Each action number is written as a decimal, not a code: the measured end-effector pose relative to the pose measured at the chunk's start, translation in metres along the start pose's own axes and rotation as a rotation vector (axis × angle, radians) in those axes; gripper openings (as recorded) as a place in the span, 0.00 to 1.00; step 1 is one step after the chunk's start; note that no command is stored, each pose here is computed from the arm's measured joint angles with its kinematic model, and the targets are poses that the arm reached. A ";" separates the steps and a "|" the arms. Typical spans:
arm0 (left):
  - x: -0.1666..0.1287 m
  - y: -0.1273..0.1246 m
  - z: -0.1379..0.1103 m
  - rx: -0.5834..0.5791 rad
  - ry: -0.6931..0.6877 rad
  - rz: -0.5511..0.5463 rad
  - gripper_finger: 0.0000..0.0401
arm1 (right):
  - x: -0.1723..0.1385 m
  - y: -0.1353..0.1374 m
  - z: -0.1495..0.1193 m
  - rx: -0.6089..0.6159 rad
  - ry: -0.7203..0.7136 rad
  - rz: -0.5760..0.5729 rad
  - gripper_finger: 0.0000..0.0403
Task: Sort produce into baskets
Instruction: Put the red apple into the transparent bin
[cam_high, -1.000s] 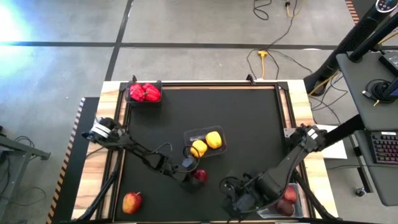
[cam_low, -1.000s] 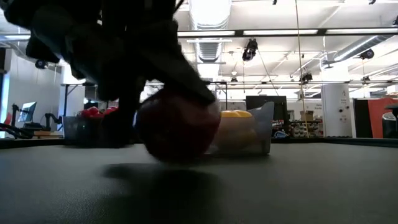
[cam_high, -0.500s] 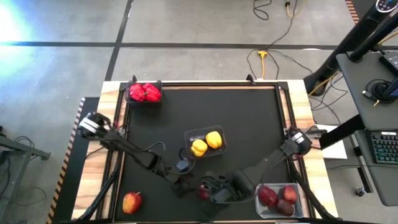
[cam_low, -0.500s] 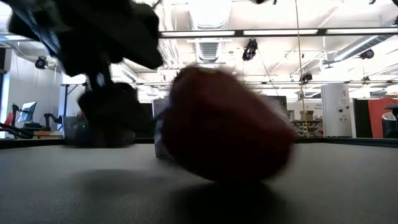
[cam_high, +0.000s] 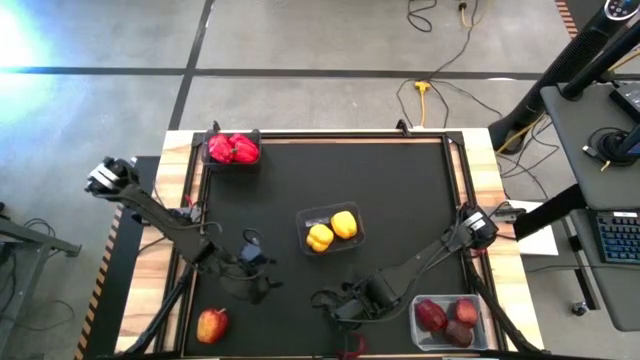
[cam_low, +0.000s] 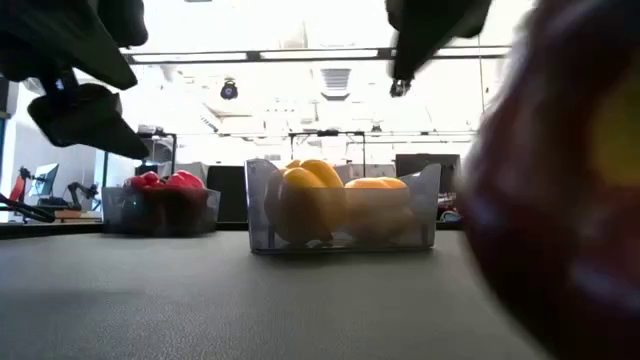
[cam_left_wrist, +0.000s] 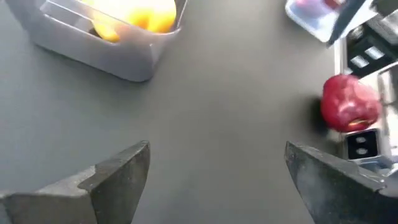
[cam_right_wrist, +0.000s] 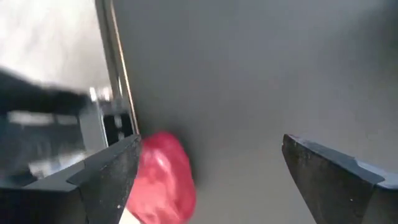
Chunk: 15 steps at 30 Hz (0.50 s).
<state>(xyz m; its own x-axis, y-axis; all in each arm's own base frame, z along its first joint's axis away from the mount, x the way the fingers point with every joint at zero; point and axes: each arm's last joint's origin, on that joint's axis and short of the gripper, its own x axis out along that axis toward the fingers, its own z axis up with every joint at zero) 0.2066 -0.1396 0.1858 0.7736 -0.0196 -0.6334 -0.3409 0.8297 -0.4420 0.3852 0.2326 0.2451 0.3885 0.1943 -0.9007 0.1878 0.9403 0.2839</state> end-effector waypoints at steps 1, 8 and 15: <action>-0.003 0.002 -0.001 -0.010 -0.008 -0.006 0.88 | 0.003 0.001 -0.004 -0.028 0.025 0.006 0.94; -0.004 0.018 -0.010 -0.059 -0.006 0.024 0.88 | 0.011 0.013 -0.027 -0.118 0.090 0.036 0.94; 0.002 0.019 -0.014 -0.062 0.002 0.039 0.88 | 0.009 0.028 -0.046 -0.150 0.103 0.053 0.94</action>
<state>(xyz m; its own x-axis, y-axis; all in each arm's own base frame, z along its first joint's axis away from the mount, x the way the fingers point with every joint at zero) 0.1944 -0.1318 0.1672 0.7577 0.0107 -0.6525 -0.4036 0.7934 -0.4557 0.3527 0.2740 0.2297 0.2986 0.2646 -0.9170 0.0298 0.9577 0.2861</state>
